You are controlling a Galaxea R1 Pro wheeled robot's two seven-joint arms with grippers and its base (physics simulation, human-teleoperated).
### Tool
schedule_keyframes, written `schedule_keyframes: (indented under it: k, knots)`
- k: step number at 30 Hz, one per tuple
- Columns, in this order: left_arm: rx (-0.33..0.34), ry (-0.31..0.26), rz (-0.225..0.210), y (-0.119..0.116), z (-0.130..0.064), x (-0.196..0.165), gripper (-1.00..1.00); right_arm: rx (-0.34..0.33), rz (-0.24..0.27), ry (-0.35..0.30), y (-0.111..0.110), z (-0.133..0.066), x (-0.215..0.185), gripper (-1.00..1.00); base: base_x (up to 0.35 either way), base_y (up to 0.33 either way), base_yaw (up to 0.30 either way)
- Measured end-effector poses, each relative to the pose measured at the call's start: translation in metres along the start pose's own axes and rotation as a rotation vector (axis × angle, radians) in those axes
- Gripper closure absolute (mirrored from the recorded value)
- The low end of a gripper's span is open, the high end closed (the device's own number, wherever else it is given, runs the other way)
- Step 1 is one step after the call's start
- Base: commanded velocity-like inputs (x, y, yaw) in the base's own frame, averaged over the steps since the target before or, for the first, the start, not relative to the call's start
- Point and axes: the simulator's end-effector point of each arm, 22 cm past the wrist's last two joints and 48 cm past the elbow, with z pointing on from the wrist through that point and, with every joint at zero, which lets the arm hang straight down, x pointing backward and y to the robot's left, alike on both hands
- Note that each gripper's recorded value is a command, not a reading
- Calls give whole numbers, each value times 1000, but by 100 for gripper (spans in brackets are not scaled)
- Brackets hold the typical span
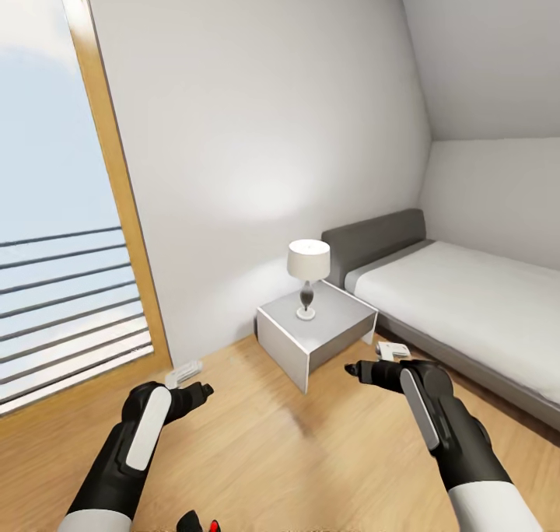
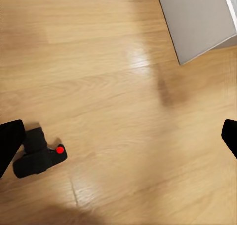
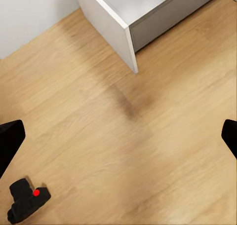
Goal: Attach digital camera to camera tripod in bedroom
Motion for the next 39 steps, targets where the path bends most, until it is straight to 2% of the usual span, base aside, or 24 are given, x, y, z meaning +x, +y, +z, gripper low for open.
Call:
schedule_keyframes:
  k: [3,6,7,9,10,13,16,22,39]
  knots:
    - [-2,-1,2,3,4,4,-100,-33,-3,-24,7,-2,-4,-100,0,0,0]
    - [-3,-1,2,6,8,8,-100,-133,4,-38,29,-8,-5,-100,0,0,0]
    - [-3,-2,3,7,10,9,-100,-205,8,-44,43,-13,-7,-100,0,0,0]
    - [-3,-2,2,8,12,12,-100,-271,6,-50,54,-19,-8,-100,0,0,0]
    - [-2,-2,2,9,14,13,-100,-327,1,-55,60,-25,-9,-100,0,0,0]
    - [1,-1,0,10,18,17,-100,-410,-11,-62,66,-33,-7,-100,0,0,0]
    - [3,-1,-1,12,22,22,-100,-455,-17,-64,66,-37,-3,-100,0,0,0]
    - [5,-1,-3,17,30,30,-100,-480,-22,-65,64,-35,6,-100,0,0,0]
    - [-1,-3,1,32,54,55,-100,-485,-20,-59,56,-17,39,-100,0,0,0]
